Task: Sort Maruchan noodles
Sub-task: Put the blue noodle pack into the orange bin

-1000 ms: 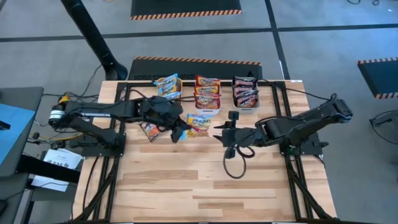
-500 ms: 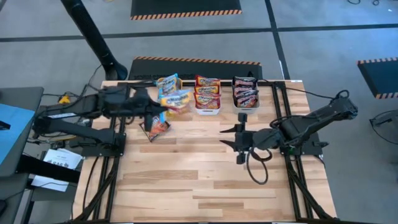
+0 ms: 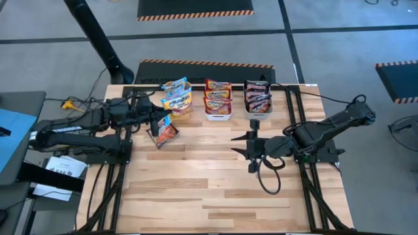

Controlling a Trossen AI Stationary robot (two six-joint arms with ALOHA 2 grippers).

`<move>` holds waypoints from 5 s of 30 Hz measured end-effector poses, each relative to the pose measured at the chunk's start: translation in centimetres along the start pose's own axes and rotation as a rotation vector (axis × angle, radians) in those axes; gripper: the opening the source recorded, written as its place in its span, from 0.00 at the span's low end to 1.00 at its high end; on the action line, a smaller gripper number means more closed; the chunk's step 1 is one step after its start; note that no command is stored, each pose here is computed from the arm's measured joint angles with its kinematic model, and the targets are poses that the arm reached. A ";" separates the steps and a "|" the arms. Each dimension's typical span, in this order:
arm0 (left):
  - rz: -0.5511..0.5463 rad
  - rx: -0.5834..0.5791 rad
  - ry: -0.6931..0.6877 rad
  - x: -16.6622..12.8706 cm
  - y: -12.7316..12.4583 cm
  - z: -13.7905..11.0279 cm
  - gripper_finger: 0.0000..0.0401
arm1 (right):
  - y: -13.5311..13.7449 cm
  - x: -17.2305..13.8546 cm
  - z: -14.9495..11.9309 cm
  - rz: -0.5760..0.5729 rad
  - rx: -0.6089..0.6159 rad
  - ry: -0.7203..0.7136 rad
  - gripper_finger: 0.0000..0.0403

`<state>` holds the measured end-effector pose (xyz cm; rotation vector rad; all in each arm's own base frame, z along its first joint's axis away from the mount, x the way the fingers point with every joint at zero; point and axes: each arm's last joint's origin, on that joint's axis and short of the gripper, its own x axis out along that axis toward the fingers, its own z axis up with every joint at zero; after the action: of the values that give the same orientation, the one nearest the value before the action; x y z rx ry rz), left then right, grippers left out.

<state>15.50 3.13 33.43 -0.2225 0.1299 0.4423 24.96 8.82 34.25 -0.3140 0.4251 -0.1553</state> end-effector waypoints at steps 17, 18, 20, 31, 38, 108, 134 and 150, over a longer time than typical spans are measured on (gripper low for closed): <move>0.142 0.110 -0.036 1.4 5.1 -9.1 0.00 | 0.0 0.0 -0.1 0.003 0.039 0.005 0.42; 0.156 0.106 -0.034 1.4 5.4 -9.3 0.00 | 0.0 0.0 -0.1 0.003 0.041 0.006 0.42; 0.169 0.099 -0.032 1.5 5.9 -9.6 0.00 | 0.0 0.0 -0.1 0.003 0.041 0.006 0.42; 0.162 0.111 -0.008 1.4 8.0 -10.0 0.00 | 0.0 0.0 -0.1 0.003 0.040 0.007 0.42; 0.149 0.108 0.078 2.4 9.2 -10.8 0.00 | 0.0 0.0 -0.1 0.002 0.039 0.007 0.42; 0.056 0.038 -0.027 5.9 7.4 -4.7 0.27 | -0.1 0.1 -0.7 -0.002 0.113 0.061 0.42; 0.210 -0.016 0.504 11.6 8.6 -8.8 0.27 | -0.1 0.0 -1.5 -0.009 0.188 0.139 0.42; 0.274 0.014 0.472 11.7 9.2 -8.6 0.27 | -0.1 0.0 -1.5 -0.011 0.220 0.138 0.42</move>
<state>21.28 13.95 21.42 -0.2939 0.6315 0.6553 24.35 8.31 32.95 -0.0891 0.5374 -0.2336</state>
